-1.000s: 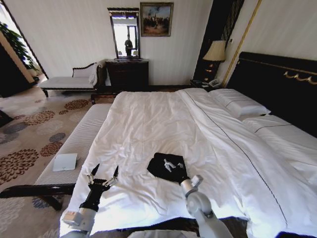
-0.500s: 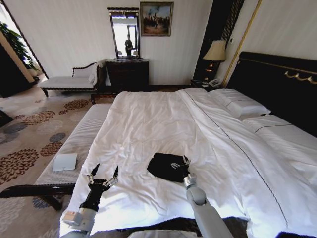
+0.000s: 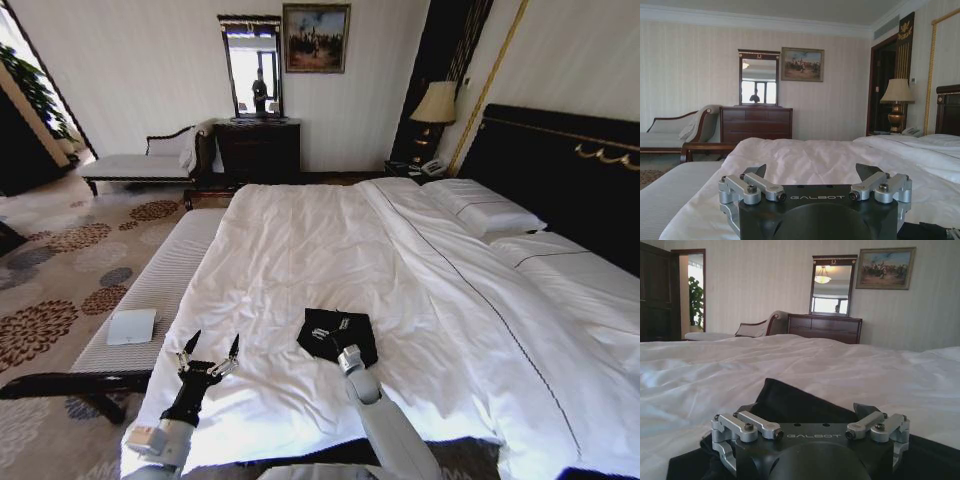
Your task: Fold the clothes on the bed.
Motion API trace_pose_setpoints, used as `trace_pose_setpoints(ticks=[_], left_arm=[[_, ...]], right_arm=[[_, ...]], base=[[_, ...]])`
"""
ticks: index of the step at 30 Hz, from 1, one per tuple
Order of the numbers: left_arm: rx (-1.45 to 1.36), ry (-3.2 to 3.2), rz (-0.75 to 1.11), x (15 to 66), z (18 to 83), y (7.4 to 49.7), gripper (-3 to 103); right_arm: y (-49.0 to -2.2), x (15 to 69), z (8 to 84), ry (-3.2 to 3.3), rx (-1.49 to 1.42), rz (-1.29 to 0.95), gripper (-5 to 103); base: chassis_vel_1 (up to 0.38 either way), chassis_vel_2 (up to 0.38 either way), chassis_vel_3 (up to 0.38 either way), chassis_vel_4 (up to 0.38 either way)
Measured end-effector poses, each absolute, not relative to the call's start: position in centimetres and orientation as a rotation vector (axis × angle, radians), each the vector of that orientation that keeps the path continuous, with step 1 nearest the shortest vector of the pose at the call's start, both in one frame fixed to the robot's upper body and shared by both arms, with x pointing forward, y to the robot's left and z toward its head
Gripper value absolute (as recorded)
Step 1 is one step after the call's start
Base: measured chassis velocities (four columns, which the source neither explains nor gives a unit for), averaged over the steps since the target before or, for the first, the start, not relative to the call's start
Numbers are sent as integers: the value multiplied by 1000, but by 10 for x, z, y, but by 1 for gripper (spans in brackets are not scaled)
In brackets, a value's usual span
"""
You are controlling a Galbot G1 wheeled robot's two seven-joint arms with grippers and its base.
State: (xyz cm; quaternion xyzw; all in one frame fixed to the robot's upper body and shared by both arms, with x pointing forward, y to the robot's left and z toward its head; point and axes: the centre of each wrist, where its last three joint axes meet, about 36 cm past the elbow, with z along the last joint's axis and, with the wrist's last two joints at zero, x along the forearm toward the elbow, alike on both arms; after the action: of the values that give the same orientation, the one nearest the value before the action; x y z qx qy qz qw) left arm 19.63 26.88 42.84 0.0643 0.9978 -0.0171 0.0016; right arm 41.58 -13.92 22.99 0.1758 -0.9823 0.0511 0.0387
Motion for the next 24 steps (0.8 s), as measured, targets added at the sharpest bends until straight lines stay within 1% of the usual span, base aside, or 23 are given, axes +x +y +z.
trace_pose_setpoints(ticks=[4, 7, 12, 16, 17, 20, 21, 22, 23, 24], left_arm=[[202, 3131, -54, 196, 428, 269, 100], [202, 3131, -54, 196, 428, 269, 100], [202, 3131, -53, 196, 428, 269, 100], [202, 3131, -54, 196, 428, 269, 100], [202, 3131, -54, 196, 428, 269, 100], [202, 3131, -54, 196, 428, 269, 100], [202, 3131, -54, 196, 428, 269, 100], [202, 3131, -54, 196, 428, 269, 100], [202, 3131, -54, 196, 428, 269, 100], [202, 3131, -54, 196, 428, 269, 100]], right_arm=[[-134, 412, 225, -2995, 562, 163, 100], [-135, 406, 229, -3013, 522, 149, 100], [-152, 392, 265, -3065, 429, 48, 100], [-192, 373, 296, -3114, 265, 6, 100], [-192, 373, 296, -3114, 265, 6, 100], [-230, 356, 303, -3125, 123, 27, 100], [-254, 345, 308, -3135, 56, 49, 100], [-265, 338, 311, -3138, 27, 61, 100], [-265, 338, 311, -3138, 27, 61, 100], [-282, 328, 315, -3144, -18, 81, 100]], base=[[0, 0, 0, 0], [0, 0, 0, 0], [0, 0, 0, 0], [0, 0, 0, 0], [0, 0, 0, 0], [0, 0, 0, 0], [0, 0, 0, 0], [0, 0, 0, 0], [0, 0, 0, 0], [0, 0, 0, 0]])
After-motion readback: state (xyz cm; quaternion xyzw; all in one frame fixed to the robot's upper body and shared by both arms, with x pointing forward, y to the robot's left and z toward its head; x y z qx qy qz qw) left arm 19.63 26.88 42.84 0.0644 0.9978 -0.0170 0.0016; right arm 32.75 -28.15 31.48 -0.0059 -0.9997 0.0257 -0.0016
